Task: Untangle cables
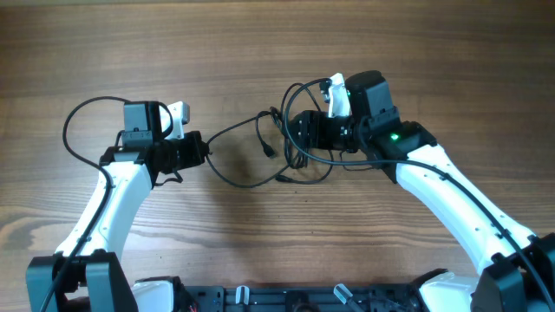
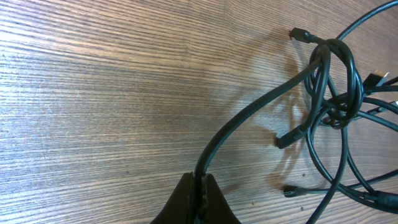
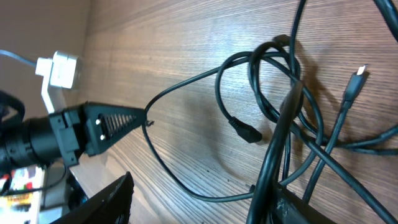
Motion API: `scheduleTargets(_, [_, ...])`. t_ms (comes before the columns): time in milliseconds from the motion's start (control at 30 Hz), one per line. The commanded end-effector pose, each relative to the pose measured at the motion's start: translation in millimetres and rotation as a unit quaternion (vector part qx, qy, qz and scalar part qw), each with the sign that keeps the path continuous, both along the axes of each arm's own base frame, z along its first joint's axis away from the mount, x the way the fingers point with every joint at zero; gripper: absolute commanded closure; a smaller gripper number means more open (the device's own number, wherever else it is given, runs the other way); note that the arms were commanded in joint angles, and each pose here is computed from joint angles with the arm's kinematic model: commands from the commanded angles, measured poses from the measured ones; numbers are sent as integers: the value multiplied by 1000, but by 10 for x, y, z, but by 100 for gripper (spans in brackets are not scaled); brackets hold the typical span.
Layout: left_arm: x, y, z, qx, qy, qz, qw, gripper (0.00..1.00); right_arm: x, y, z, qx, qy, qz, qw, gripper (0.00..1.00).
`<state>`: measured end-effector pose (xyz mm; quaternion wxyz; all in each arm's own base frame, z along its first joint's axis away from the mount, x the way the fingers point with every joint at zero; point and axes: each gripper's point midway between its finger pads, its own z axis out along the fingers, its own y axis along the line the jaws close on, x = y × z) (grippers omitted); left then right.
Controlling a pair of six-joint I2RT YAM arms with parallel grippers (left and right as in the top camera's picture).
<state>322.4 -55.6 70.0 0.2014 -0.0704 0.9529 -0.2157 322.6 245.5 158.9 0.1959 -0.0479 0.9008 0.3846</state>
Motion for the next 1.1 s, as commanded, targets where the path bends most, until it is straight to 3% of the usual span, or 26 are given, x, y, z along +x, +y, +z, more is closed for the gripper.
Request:
scheduleTargets(0, [-15,9,-53,4,9,5,1000,96,-59,122,25,-2,-27,47,999,36])
scheduleTargets(100, [-22,-35,-52,5,8,-3,1000,96,42,58,-69,-51,-47,13,997,34])
scheduleTargets(133, [-24,-53,-52,5,8,-5,1000,96,108,-15,-122,-85,-60,-12,995,24])
scheduleTargets(167, [-24,-70,-51,5,7,-8,1000,96,152,-85,-177,-117,-69,-32,990,22])
scheduleTargets(400, [-18,-88,-46,5,5,-11,1000,96,217,-620,-423,-282,-86,-94,951,22])
scheduleTargets(467, [-16,-88,-45,5,4,-11,1000,96,266,-523,-278,-268,-105,-74,955,22])
scheduleTargets(600, [-16,-88,-45,5,4,-11,1000,96,247,41,210,-153,-151,28,976,21])
scheduleTargets(700, [-16,-88,-45,5,4,-11,1000,96,289,182,417,-118,-177,41,976,18])
scheduleTargets(867, [-16,-89,-45,5,4,-11,1000,96,252,318,196,-135,-176,81,972,18])
scheduleTargets(1067, [-17,-89,-45,5,4,-11,1000,96,119,706,-388,-137,-139,152,969,24])
